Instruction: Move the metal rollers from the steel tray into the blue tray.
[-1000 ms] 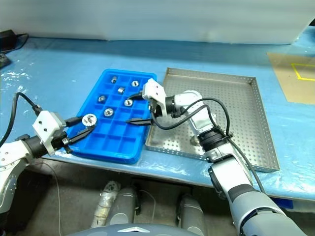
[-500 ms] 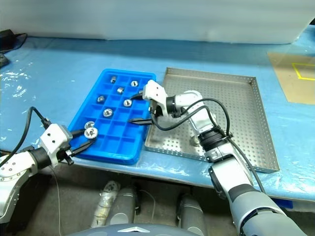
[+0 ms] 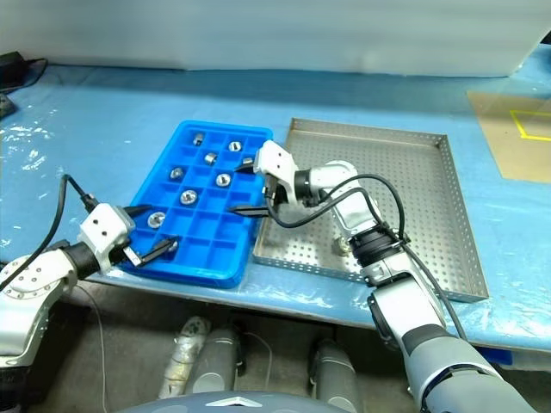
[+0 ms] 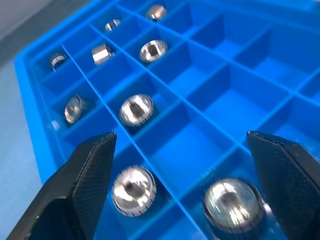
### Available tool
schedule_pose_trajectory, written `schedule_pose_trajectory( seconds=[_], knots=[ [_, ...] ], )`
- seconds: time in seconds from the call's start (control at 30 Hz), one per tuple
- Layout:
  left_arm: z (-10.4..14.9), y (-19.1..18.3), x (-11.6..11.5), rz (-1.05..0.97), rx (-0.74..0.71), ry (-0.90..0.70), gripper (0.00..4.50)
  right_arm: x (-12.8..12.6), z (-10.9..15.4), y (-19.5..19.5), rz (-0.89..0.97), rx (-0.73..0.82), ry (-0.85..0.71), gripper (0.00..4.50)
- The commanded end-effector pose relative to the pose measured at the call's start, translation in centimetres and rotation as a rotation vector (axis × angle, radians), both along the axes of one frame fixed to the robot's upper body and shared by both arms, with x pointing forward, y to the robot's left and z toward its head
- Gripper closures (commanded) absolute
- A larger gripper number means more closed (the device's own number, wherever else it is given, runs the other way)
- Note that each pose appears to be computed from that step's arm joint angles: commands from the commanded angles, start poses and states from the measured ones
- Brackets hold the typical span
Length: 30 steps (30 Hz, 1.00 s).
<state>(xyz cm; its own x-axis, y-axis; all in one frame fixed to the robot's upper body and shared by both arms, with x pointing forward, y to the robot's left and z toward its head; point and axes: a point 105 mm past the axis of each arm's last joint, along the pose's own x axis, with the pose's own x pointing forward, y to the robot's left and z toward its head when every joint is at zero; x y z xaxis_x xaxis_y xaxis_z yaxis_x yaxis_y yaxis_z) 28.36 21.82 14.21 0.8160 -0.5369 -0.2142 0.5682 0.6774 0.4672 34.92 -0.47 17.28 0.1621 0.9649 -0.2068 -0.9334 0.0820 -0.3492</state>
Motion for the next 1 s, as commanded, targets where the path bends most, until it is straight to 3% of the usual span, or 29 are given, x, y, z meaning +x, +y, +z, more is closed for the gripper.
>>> schedule_pose_trajectory(
  seconds=[0.03, 0.2, 0.43, 0.6, 0.77, 1.0],
  knots=[
    [3.2, -1.1, 0.6, -0.039, -0.054, -0.097, 0.06, -0.3, 1.7, 0.0, 0.005, 0.04, -0.062, 0.0],
    [5.4, -3.6, 2.2, -0.157, -0.122, -0.119, 0.06, 0.3, 2.4, -1.9, -0.072, 0.055, -0.076, 0.0],
    [4.8, -7.1, 5.7, -0.312, -0.118, -0.103, 0.06, 1.3, 2.9, -7.3, -0.305, 0.055, -0.102, 0.0],
    [4.8, -10.8, 7.6, -0.459, -0.139, -0.099, 0.06, 0.3, 2.4, -10.7, -0.454, 0.047, -0.103, 0.0],
    [4.5, -15.3, 8.0, -0.631, -0.156, -0.092, 0.06, -0.5, 1.0, -13.8, -0.637, 0.048, -0.075, 0.0],
    [4.6, -17.2, 7.5, -0.706, -0.187, -0.093, 0.06, -0.4, -0.1, -14.4, -0.716, 0.047, -0.066, 0.0]
  ],
)
